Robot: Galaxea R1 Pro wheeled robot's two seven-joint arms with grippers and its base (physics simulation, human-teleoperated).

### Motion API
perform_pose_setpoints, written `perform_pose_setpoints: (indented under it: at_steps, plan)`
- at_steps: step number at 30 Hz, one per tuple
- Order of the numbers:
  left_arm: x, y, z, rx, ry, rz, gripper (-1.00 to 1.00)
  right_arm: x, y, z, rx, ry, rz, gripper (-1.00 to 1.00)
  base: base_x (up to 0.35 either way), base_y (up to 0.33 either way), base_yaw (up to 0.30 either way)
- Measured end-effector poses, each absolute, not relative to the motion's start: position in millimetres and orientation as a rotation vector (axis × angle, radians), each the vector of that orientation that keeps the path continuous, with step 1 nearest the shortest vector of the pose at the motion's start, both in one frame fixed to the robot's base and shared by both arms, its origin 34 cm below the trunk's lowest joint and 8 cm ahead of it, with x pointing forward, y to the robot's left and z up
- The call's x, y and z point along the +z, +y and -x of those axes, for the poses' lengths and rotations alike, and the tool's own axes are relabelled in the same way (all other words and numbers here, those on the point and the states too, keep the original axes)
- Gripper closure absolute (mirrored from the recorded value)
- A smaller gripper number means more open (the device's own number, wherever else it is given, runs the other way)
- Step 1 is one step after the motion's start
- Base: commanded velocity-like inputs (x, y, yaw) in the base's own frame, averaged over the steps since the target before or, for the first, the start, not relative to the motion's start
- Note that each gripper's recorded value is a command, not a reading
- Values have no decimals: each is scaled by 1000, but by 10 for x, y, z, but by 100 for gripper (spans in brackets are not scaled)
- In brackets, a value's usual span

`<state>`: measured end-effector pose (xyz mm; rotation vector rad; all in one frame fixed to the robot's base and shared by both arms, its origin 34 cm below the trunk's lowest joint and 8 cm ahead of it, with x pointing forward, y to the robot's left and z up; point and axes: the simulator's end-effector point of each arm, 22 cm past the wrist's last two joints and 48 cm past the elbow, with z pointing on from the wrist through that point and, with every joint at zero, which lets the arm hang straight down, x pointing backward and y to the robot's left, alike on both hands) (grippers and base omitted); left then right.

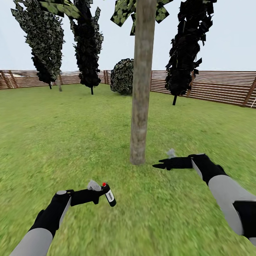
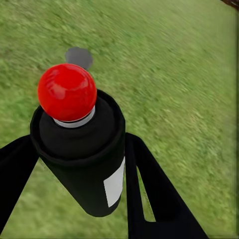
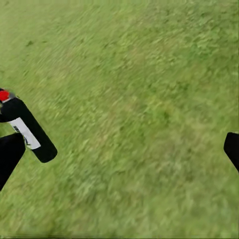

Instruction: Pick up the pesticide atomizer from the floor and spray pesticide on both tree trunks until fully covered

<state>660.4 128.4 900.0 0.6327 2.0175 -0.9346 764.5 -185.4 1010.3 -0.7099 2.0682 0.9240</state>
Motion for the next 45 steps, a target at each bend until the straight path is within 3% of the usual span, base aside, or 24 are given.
perform_pose_setpoints:
  at_steps: [4, 10, 11, 25, 30, 45]
  plan:
    - [9006, 1260, -6578, -947, 2014, -645, 100, 10180, -1418, -7562, 1008, 2045, 778, -100, 0, 0, 0]
    - [9009, 1217, -6553, -955, 2012, -666, 100, 10235, -1243, -7477, 1068, 2026, 817, -100, 0, 0, 0]
    - [9003, 1171, -6519, -965, 2012, -688, 100, 10249, -1221, -7448, 1086, 2021, 826, 100, 0, 0, 0]
    - [8979, 991, -6372, -1006, 2009, -782, 100, 10319, -898, -7353, 1158, 1982, 867, 100, 0, 0, 0]
    - [8980, 1008, -6368, -1007, 2009, -785, 100, 10510, 184, -7121, 1284, 1883, 948, 100, 0, 0, 0]
    - [8983, 1005, -6365, -1009, 2007, -785, 100, 10258, 425, -6824, 1238, 1924, 1155, 100, 0, 0, 0]
